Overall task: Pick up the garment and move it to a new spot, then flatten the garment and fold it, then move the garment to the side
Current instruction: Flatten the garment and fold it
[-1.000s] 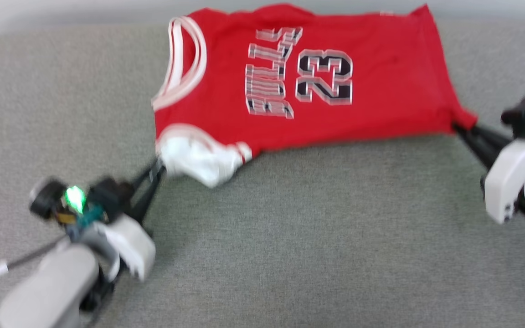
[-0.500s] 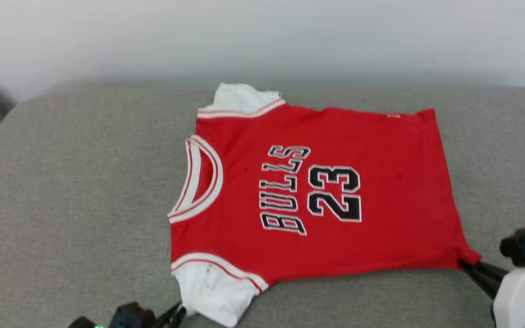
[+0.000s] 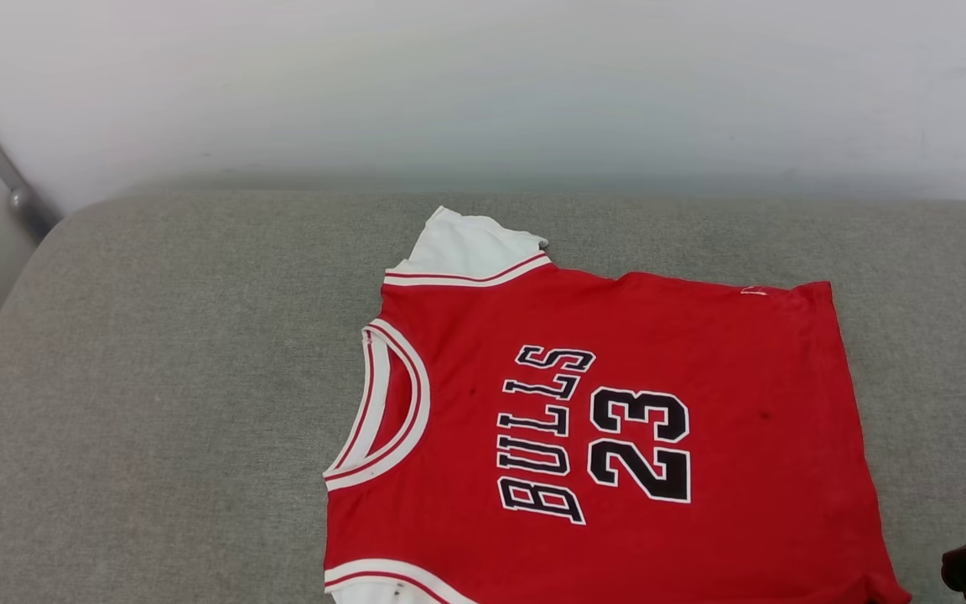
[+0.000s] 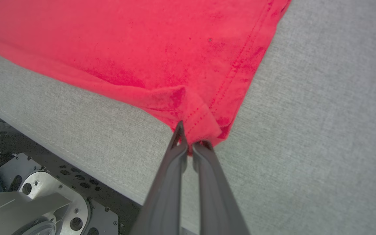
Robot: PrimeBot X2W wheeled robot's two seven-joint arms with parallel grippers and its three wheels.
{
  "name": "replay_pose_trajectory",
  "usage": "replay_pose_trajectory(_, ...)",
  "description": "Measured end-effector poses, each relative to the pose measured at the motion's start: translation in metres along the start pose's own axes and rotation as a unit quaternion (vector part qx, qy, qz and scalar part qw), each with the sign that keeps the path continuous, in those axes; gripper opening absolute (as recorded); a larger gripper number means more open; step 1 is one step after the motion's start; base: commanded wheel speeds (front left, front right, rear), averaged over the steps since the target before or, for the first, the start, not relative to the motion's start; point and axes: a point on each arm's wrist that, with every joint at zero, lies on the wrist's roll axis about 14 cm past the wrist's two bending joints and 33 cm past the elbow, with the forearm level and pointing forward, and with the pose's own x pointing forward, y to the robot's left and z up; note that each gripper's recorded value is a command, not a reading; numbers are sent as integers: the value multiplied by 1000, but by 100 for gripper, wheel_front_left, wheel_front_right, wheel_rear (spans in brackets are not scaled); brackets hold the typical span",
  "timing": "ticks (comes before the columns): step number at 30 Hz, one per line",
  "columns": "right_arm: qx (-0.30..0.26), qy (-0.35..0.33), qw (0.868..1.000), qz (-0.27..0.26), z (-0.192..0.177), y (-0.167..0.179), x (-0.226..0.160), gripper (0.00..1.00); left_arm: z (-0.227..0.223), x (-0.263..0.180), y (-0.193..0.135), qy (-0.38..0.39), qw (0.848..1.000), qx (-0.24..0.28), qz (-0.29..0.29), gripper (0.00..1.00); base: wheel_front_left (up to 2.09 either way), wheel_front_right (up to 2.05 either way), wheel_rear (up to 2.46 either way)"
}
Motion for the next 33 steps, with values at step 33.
replay_pose_trajectory(33,26,-46,998,-31,70,-36,52,0,159,134,80,-69,977,199,-33,0,0,0,0)
